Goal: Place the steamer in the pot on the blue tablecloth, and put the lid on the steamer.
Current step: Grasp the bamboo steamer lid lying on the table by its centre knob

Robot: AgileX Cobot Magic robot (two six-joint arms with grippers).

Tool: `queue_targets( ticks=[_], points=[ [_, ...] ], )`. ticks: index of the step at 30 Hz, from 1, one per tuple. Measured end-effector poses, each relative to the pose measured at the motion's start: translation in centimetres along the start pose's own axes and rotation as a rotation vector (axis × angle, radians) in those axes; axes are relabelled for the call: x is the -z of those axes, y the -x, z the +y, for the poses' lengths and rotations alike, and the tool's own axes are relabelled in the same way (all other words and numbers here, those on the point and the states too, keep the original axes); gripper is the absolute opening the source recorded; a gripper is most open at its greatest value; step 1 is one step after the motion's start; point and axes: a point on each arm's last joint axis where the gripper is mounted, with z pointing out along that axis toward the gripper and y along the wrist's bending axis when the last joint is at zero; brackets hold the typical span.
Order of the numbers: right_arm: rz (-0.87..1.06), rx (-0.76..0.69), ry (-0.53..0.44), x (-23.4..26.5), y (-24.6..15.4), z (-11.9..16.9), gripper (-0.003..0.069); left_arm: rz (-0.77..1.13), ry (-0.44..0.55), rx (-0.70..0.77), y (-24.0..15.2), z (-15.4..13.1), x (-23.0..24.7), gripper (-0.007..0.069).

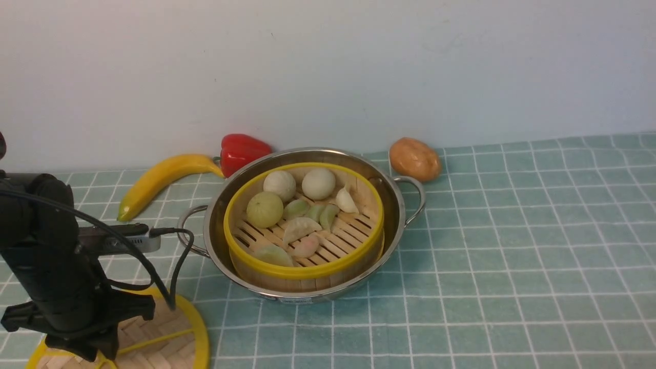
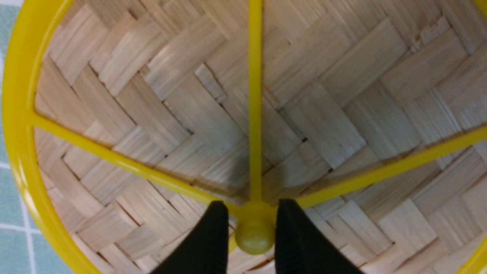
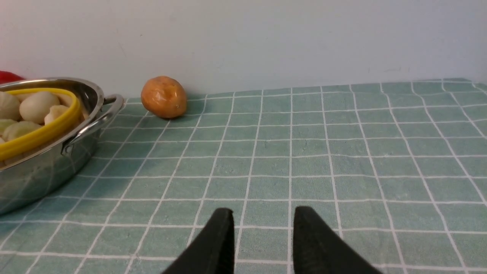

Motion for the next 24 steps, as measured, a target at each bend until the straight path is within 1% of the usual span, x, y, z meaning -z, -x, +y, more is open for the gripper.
queue_targets(
  ticks=[1,9,13,14,15,17,18,20,23,24],
  points=[
    [0.000,0.000,0.000,0.0,0.0,0.0,0.0240,0.001,-0.004,0.003,0.0,0.0,0.0,0.0114],
    [0.000,0.000,0.000,0.0,0.0,0.0,0.0240,0.002,-0.013,0.014,0.0,-0.1,0.0,0.0114],
    [0.000,0.000,0.000,0.0,0.0,0.0,0.0240,0.006,0.011,0.001,0.1,0.1,0.8,0.0114],
    [0.000,-0.004,0.000,0.0,0.0,0.0,0.0240,-0.019,0.057,-0.021,0.3,0.7,2.4,0.0114],
    [0.000,-0.005,0.000,0.0,0.0,0.0,0.0240,-0.019,0.057,-0.021,0.3,0.7,2.4,0.0114],
    [0.000,-0.004,0.000,0.0,0.0,0.0,0.0240,-0.044,0.093,-0.033,0.4,1.1,3.9,0.0114],
    [0.000,-0.006,0.000,0.0,0.0,0.0,0.0240,-0.073,0.135,-0.038,0.5,1.6,6.0,0.0114],
    [0.000,-0.006,0.000,0.0,0.0,0.0,0.0240,-0.115,0.172,-0.034,0.3,2.2,8.4,0.0114],
    [-0.001,-0.007,0.000,0.0,0.0,0.0,0.0240,-0.194,0.181,-0.030,0.1,2.5,11.2,0.0114],
    [-0.001,-0.007,0.000,0.0,0.0,0.0,0.0240,-0.258,0.168,-0.045,0.0,2.5,13.1,0.0114]
  ],
)
